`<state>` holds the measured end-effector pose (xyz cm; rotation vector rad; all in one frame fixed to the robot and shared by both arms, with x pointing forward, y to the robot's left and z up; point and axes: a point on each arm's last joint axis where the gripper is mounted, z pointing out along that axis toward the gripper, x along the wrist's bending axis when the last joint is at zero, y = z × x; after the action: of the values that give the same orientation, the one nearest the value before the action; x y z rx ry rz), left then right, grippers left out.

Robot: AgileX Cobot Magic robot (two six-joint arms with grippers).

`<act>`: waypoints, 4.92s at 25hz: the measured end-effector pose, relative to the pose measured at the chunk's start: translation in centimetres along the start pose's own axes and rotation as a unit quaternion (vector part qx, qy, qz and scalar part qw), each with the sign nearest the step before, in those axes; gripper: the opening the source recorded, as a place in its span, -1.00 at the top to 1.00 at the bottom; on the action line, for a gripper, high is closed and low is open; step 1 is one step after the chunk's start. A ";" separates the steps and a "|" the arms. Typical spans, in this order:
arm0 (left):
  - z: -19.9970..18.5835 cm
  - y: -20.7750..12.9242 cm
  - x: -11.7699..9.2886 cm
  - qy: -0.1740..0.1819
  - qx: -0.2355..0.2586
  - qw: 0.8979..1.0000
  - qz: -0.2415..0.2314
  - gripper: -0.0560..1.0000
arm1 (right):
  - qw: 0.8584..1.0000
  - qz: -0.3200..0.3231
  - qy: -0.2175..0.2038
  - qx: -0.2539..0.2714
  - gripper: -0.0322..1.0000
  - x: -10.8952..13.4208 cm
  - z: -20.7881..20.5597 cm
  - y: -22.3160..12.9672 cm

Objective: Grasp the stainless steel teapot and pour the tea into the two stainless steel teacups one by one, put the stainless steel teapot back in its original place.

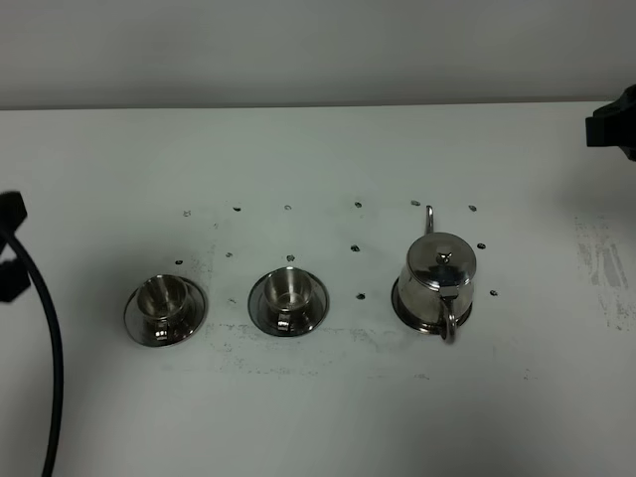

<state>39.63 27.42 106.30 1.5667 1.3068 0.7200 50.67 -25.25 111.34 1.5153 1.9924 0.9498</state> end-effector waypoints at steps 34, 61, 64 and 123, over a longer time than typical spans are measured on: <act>-11.9 -8.6 -2.3 0.041 0.184 0.982 0.032 0.39 | 0.999 -0.001 0.007 0.040 0.29 1.1 -4.6 -3.1; -13.8 -9.4 -3.2 0.032 0.107 0.993 0.040 0.39 | 0.999 0.009 0.013 0.045 0.29 1.4 -4.5 -3.1; -13.8 -9.4 -3.2 0.032 0.106 0.993 0.040 0.39 | 0.998 -0.010 0.034 0.048 0.29 2.8 -4.4 -3.1; -13.8 -9.4 -3.2 0.032 0.106 0.993 0.039 0.39 | 0.944 0.049 -0.015 0.326 -0.15 12.5 12.8 -4.6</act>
<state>22.87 28.20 103.42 1.7860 1.4123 0.7038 53.29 -10.86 100.09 1.9569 2.3578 0.2857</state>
